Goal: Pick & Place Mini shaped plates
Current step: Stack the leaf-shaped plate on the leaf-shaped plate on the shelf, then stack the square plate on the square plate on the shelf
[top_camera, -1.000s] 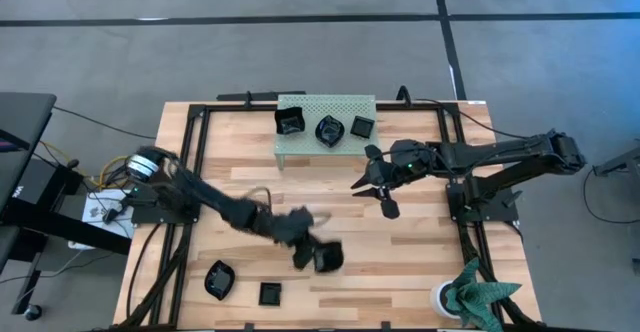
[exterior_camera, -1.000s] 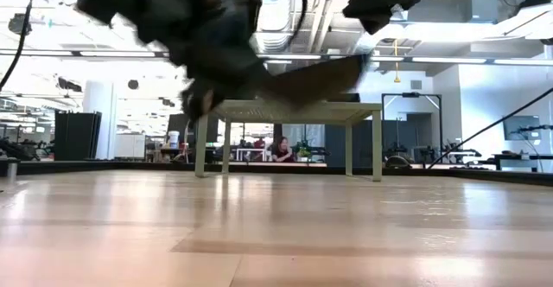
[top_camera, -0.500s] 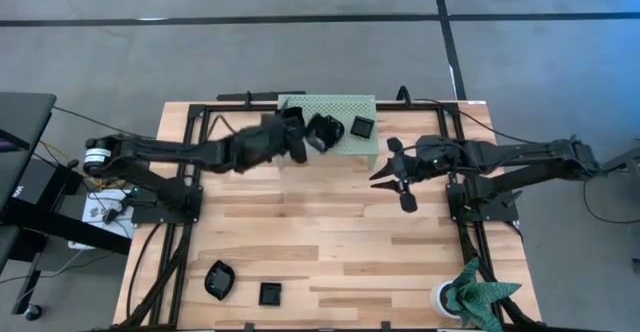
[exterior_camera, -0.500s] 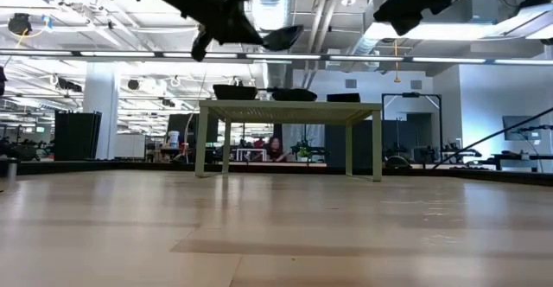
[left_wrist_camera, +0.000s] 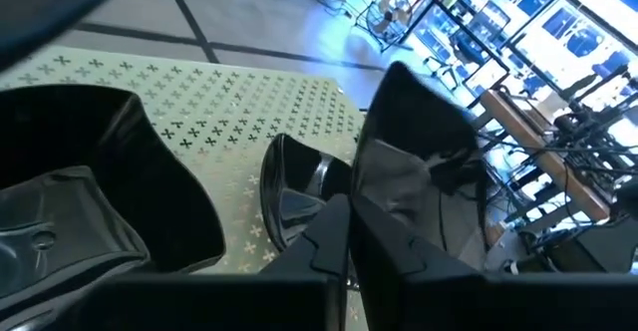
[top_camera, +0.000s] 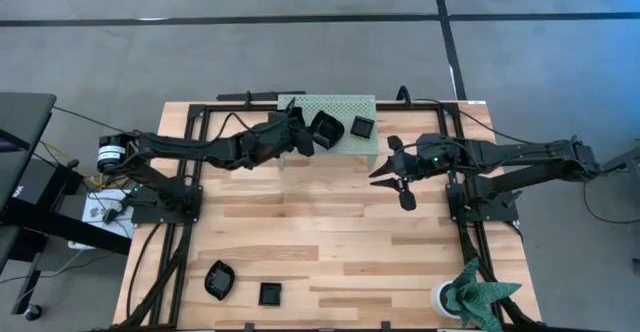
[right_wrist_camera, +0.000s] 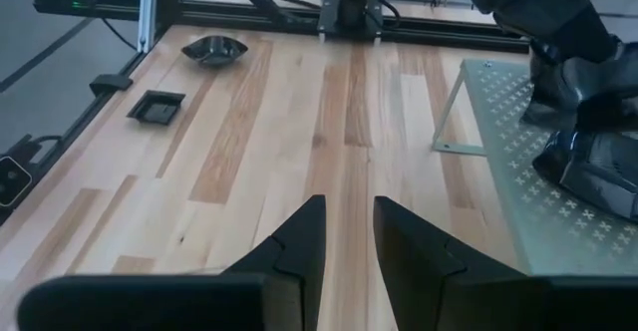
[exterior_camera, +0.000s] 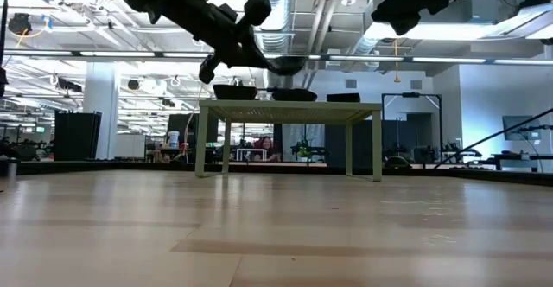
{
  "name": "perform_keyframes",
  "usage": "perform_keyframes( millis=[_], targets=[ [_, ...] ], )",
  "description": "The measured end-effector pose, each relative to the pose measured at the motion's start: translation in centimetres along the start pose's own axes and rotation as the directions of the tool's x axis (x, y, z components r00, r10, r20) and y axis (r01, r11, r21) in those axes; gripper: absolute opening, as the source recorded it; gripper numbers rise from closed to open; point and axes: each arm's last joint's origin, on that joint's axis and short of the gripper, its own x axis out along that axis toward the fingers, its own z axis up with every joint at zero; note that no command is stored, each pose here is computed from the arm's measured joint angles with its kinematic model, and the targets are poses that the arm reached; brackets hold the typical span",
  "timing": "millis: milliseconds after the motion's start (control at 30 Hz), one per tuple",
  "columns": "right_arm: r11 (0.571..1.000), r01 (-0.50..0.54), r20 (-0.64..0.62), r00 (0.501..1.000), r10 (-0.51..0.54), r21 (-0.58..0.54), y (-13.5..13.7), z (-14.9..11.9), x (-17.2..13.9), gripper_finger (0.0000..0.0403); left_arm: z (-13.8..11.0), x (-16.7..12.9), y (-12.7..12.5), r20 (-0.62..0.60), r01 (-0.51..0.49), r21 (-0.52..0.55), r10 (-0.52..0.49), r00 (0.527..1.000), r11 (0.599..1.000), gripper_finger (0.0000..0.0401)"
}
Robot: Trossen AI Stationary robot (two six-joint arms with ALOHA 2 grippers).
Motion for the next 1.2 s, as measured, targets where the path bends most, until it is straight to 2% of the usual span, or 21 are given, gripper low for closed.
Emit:
perform_keyframes(
  millis=[600, 667, 767, 867, 933, 1033, 1100, 1200],
  targets=[
    [1.0, 0.002, 0.02, 1.0, -0.002, -0.01, 0.0, 0.2, 0.0, 0.0082, 0.2, 0.0, -0.1, 0.014, 0.011, 0.031, -0.012, 1.0, 0.999, 0.0072],
    [1.0, 0.002, 0.02, 1.0, -0.002, -0.017, 0.0, 0.2, 0.0, 0.0082, 0.2, -0.4, -0.9, 0.0, 0.088, 0.068, -0.089, 0.996, 0.994, 0.0073],
    [0.999, 0.0, 0.003, 1.0, 0.001, -0.048, 0.0, 0.0, 0.4, 0.0082, 0.2, -2.1, -2.8, -0.025, 0.249, 0.136, -0.248, 0.969, 0.959, 0.007],
    [0.999, -0.005, -0.02, 1.0, 0.004, -0.052, -0.1, -0.1, 1.1, 0.0082, -0.5, -4.3, -4.7, -0.085, 0.377, 0.193, -0.367, 0.926, 0.906, 0.0066],
    [0.998, -0.01, -0.048, 0.999, 0.007, -0.068, -0.1, -0.4, 1.7, 0.0082, -1.6, -5.8, -6.0, -0.153, 0.472, 0.225, -0.447, 0.881, 0.852, 0.0066],
    [0.993, -0.017, -0.069, 0.998, 0.009, -0.114, -0.2, -0.7, 2.5, 0.0082, -4.2, -8.2, -7.4, -0.29, 0.553, 0.237, -0.486, 0.825, 0.799, 0.0073],
    [0.992, -0.017, -0.067, 0.998, 0.009, -0.129, -0.2, -0.7, 3.0, 0.0082, -6.1, -9.7, -7.9, -0.376, 0.547, 0.192, -0.454, 0.808, 0.815, 0.008],
    [0.991, -0.01, -0.035, 0.999, 0.005, -0.134, -0.3, -0.4, 3.6, 0.0082, -8.7, -11.8, -7.7, -0.501, 0.456, 0.101, -0.351, 0.791, 0.884, 0.0092]
  ],
)
